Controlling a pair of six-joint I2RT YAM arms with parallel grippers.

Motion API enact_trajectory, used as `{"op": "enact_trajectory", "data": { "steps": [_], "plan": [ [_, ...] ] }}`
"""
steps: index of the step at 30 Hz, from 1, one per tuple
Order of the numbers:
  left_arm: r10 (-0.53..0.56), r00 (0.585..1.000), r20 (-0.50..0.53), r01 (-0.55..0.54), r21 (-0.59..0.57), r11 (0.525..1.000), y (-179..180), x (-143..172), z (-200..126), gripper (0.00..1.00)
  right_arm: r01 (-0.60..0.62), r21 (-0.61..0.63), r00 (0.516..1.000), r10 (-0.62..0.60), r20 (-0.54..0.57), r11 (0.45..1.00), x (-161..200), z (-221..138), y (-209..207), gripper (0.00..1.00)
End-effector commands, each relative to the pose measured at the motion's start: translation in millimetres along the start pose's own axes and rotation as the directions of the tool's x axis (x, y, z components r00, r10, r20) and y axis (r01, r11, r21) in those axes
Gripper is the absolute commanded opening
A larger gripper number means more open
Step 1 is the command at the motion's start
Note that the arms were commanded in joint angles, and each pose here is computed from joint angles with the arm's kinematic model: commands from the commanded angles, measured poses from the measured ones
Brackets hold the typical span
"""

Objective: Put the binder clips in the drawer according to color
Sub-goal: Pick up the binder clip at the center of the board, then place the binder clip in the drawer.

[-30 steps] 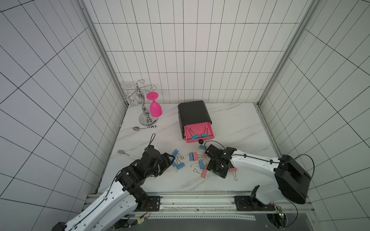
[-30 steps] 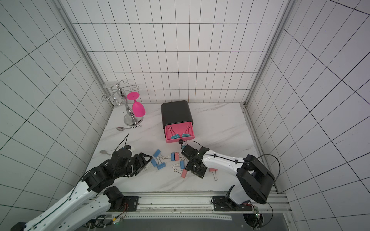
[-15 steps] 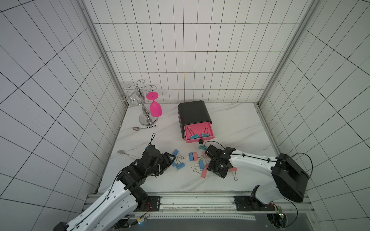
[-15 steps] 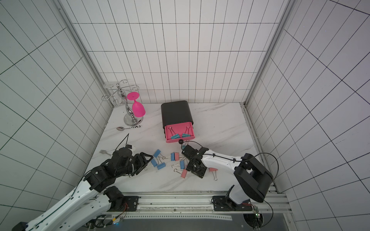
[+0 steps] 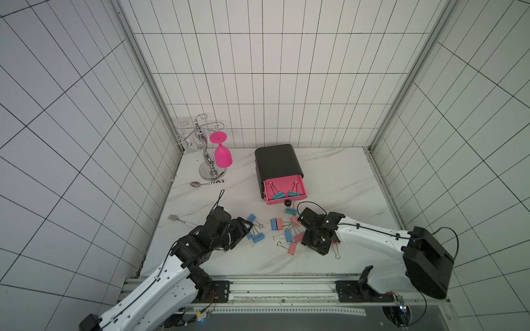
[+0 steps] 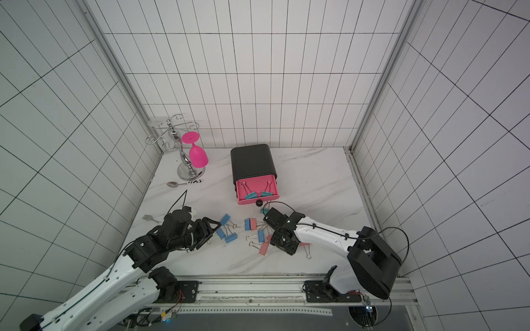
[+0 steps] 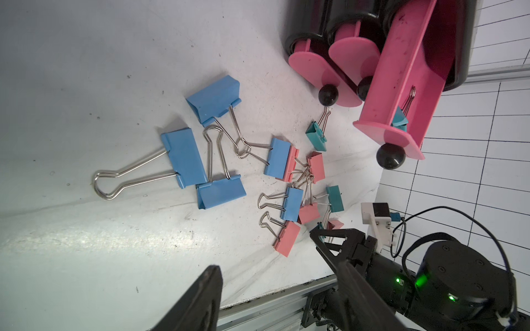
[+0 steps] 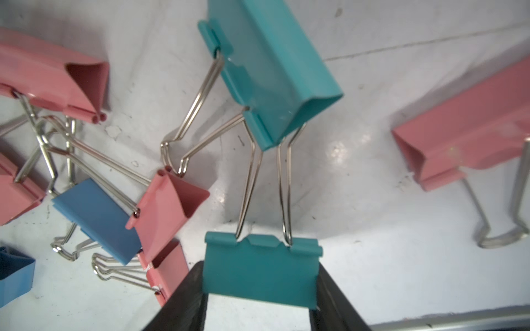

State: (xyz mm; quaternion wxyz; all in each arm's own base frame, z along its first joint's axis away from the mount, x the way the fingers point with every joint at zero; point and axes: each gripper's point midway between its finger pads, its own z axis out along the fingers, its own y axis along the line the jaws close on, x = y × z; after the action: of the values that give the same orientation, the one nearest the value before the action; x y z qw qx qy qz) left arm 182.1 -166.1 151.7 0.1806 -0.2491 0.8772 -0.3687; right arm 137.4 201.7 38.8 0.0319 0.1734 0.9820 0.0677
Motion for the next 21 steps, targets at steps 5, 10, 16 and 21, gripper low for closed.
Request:
{"op": "enact_trajectory", "data": {
  "steps": [5,10,16,21],
  "plan": [
    [0.032,0.999,0.022,-0.034,0.06,0.998,-25,-12,-8,0.67,0.018,0.052,0.992,-0.024,0.121,0.999,-21,-35,-22,0.5],
    [0.047,0.998,0.031,-0.05,0.088,0.995,-44,-23,-13,0.67,0.032,0.041,0.978,-0.04,0.206,0.999,-44,-71,-24,0.49],
    [0.074,0.996,0.039,-0.079,0.12,0.99,-71,-38,-15,0.67,0.087,-0.008,0.953,-0.081,0.294,0.996,-77,-121,-1,0.48],
    [0.089,0.995,0.038,-0.093,0.141,0.986,-90,-52,-14,0.67,0.179,-0.044,0.938,-0.157,0.308,0.983,-97,-151,48,0.47]
  ]
}}
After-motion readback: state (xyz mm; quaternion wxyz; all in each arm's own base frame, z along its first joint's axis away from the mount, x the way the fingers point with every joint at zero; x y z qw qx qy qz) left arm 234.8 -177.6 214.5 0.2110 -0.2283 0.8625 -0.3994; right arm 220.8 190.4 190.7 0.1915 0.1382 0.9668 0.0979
